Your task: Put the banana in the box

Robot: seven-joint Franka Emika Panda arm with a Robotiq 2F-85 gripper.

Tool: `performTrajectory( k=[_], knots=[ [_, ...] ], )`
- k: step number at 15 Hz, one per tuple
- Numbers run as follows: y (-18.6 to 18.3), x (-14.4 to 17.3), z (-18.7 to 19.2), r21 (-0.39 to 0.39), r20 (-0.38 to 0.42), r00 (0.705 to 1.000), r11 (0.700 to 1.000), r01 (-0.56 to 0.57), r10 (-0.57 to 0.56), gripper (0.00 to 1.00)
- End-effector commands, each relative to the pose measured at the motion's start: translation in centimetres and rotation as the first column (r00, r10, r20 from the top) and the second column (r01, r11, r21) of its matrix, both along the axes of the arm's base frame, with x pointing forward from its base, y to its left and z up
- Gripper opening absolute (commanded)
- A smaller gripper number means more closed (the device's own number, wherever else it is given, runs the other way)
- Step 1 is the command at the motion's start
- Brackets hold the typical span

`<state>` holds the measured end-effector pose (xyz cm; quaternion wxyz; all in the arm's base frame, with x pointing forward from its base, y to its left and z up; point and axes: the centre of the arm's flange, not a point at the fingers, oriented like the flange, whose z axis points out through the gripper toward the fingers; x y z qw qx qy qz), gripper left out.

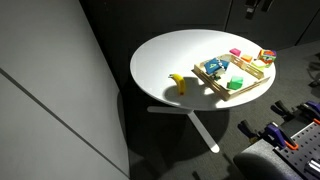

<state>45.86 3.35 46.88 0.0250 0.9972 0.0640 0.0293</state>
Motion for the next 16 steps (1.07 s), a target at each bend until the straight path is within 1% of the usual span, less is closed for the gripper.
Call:
performTrajectory(
  k=[1, 4, 6, 7, 8, 10, 16],
  knots=[
    [2.1, 2.0, -0.9, 0.05, -0.057, 0.998, 0.998, -0.026, 0.028, 1.0],
    [3.7, 2.6, -2.8, 0.073, -0.104, 0.994, 0.997, -0.022, 0.03, 1.0],
    [4.3, 2.9, -3.6, 0.064, -0.12, 0.992, 0.998, -0.026, 0.033, 1.0],
    [4.4, 3.0, -3.8, 0.057, -0.122, 0.992, 0.998, -0.03, 0.037, 1.0],
    [4.0, 1.9, -4.3, 0.053, -0.105, 0.994, 0.998, -0.031, 0.036, 1.0],
    [4.1, 2.1, -4.8, 0.052, -0.114, 0.993, 0.998, -0.032, 0.038, 1.0],
    [4.1, 2.0, -4.9, 0.052, -0.114, 0.993, 0.998, -0.032, 0.037, 1.0]
  ],
)
